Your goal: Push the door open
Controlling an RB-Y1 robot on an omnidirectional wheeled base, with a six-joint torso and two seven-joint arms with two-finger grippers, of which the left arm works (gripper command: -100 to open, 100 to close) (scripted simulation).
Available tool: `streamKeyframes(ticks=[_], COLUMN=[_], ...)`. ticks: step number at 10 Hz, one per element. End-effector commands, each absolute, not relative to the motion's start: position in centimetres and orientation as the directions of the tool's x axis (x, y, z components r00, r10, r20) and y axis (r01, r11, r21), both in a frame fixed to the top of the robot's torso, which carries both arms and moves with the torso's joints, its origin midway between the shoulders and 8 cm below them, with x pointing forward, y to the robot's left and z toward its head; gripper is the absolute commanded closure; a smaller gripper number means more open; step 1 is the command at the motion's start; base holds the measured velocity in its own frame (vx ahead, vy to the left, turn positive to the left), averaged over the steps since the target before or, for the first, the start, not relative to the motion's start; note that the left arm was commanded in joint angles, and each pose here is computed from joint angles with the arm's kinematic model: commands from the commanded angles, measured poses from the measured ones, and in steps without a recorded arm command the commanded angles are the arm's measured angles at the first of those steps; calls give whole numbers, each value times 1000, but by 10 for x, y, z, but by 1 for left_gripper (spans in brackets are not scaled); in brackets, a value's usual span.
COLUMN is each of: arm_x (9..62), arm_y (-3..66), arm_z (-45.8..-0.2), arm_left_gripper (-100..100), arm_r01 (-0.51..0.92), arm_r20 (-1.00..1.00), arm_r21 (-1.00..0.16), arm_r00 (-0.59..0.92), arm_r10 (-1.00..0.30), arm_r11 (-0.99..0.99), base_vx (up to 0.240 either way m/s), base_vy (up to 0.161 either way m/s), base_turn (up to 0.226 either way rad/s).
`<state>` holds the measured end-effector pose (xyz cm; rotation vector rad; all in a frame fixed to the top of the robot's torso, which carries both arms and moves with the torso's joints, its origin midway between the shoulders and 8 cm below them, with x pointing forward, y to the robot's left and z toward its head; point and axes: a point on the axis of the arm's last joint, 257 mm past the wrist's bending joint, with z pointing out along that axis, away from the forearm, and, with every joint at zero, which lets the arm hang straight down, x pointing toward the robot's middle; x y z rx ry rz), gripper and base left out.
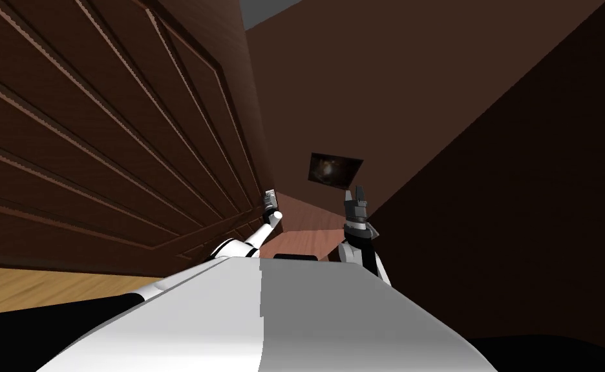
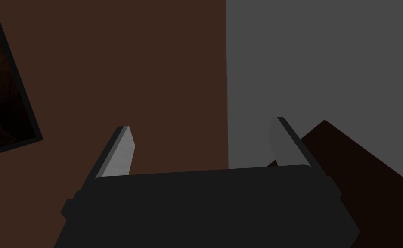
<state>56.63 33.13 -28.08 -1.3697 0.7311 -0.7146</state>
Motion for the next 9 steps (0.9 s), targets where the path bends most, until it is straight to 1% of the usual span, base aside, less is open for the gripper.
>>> streamKeyframes(ticks=[1, 7, 9], arm_x=[561, 536, 527], arm_y=[337, 342, 337], arm_z=[-279, -281, -285], arm_left_gripper=[-100, -100, -100], arm_r01=[29, 29, 22], arm_r20=[-41, -21, -14], arm_r21=[-997, -998, -999], arm_r00=[620, 717, 743], arm_r10=[-783, -696, -670], arm_r11=[75, 60, 46], base_vx=[-82, -77, -85], base_vy=[33, 29, 1], base_turn=[-155, -191, -206])
